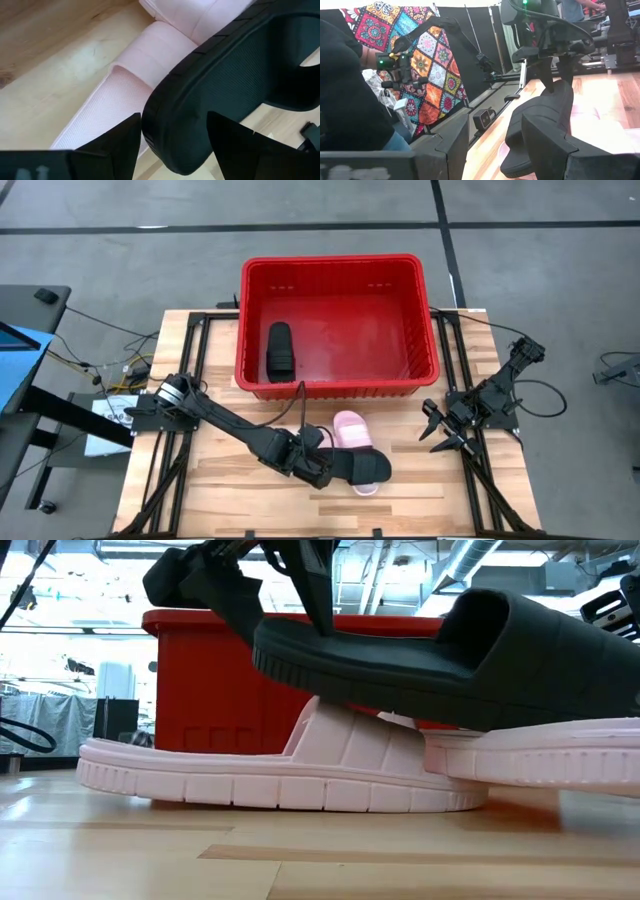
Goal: Pick and place slides into bin
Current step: Put the black slide into the red container
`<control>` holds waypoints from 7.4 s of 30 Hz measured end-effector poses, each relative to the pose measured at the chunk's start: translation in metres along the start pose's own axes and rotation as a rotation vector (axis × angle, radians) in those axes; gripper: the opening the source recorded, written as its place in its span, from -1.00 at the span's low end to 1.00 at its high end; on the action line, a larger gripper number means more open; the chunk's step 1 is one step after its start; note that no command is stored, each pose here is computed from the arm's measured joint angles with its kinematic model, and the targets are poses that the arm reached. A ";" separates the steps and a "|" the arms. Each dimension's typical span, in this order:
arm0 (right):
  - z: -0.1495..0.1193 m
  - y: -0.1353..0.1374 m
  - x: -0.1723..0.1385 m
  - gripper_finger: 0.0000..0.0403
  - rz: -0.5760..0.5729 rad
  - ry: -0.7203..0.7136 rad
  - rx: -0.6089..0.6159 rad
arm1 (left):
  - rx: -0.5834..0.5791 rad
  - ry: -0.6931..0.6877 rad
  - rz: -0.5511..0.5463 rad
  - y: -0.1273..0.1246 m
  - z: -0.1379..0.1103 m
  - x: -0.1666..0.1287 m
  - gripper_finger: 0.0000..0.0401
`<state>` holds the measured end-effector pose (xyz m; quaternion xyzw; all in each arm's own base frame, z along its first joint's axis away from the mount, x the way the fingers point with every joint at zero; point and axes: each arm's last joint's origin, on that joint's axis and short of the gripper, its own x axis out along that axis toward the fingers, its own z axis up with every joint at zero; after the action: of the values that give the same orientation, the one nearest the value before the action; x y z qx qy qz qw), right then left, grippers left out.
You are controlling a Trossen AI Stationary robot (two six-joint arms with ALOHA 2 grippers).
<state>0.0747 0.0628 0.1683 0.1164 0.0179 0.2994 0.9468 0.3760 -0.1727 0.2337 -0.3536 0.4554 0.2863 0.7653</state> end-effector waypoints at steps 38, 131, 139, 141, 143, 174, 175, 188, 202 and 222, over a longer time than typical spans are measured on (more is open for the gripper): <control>0.000 0.000 0.000 -0.14 0.000 0.000 0.000 | 0.017 0.070 0.002 -0.004 -0.006 0.023 -0.87; 0.000 0.000 0.000 -0.14 0.000 0.000 0.000 | 1.026 -0.033 0.500 0.230 0.301 -0.194 -0.87; 0.000 0.000 0.000 -0.14 0.000 0.001 0.000 | 1.038 0.059 0.420 0.223 0.311 -0.158 -0.87; 0.000 0.000 0.000 -0.14 0.000 0.000 0.000 | 1.052 0.077 0.403 0.218 0.311 -0.149 -0.87; 0.000 0.000 0.000 -0.14 0.000 0.000 0.000 | 1.055 0.078 0.389 0.213 0.311 -0.144 -0.87; 0.000 0.000 0.000 -0.14 -0.001 0.001 0.000 | 1.334 0.340 0.409 0.187 0.304 -0.065 -0.87; 0.000 0.000 0.000 -0.14 0.000 0.000 0.000 | 1.337 0.343 0.401 0.187 0.304 -0.063 -0.88; 0.000 0.000 0.000 -0.14 0.000 0.000 0.000 | 1.365 0.343 0.363 0.179 0.299 -0.062 -0.88; 0.000 0.000 0.000 -0.14 0.000 0.000 0.000 | 1.360 0.384 0.361 0.178 0.304 -0.034 -0.89; 0.000 0.000 0.000 -0.14 0.000 0.000 0.000 | 1.323 0.364 0.406 0.188 0.318 -0.015 -0.81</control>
<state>0.0747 0.0628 0.1683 0.1164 0.0178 0.2993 0.9469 0.3841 0.1908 0.3009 0.2343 0.7109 0.0231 0.6627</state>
